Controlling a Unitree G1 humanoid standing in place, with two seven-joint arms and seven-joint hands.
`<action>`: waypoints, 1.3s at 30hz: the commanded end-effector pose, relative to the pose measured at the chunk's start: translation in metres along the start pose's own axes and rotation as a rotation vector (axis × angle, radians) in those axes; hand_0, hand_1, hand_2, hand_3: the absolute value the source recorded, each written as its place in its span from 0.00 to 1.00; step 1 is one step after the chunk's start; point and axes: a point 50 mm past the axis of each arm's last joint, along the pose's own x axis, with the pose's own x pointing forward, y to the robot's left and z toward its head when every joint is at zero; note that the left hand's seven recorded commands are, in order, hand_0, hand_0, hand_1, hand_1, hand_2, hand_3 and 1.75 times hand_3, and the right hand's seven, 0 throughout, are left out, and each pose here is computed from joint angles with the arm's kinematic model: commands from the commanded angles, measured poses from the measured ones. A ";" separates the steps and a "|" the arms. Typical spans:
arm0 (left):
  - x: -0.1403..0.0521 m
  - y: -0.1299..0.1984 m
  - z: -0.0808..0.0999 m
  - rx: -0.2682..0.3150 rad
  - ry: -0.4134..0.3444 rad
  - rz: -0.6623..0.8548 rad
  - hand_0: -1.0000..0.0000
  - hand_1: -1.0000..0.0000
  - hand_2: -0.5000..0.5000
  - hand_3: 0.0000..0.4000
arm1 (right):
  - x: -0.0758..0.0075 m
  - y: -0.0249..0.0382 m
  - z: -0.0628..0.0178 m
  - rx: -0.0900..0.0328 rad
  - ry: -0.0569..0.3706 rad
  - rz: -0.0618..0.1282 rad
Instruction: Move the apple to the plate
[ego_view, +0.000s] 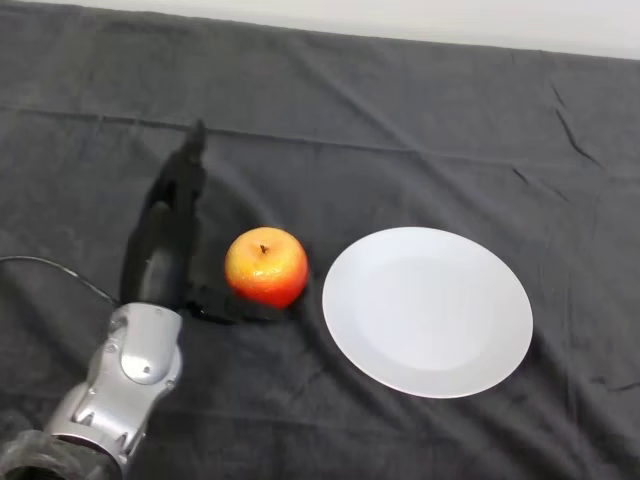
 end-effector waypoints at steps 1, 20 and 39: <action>0.002 -0.004 -0.003 0.009 0.024 -0.031 1.00 1.00 0.50 0.00 | -0.0595 -0.0252 -0.0464 -0.083 0.239 -0.015; 0.001 -0.013 -0.005 0.065 0.015 -0.110 0.00 0.00 0.50 1.00 | -0.0596 -0.0252 -0.0463 -0.083 0.239 -0.015; 0.022 0.007 0.038 0.085 -0.102 -0.055 0.00 0.00 0.50 1.00 | -0.0595 -0.0252 -0.0463 -0.083 0.239 -0.015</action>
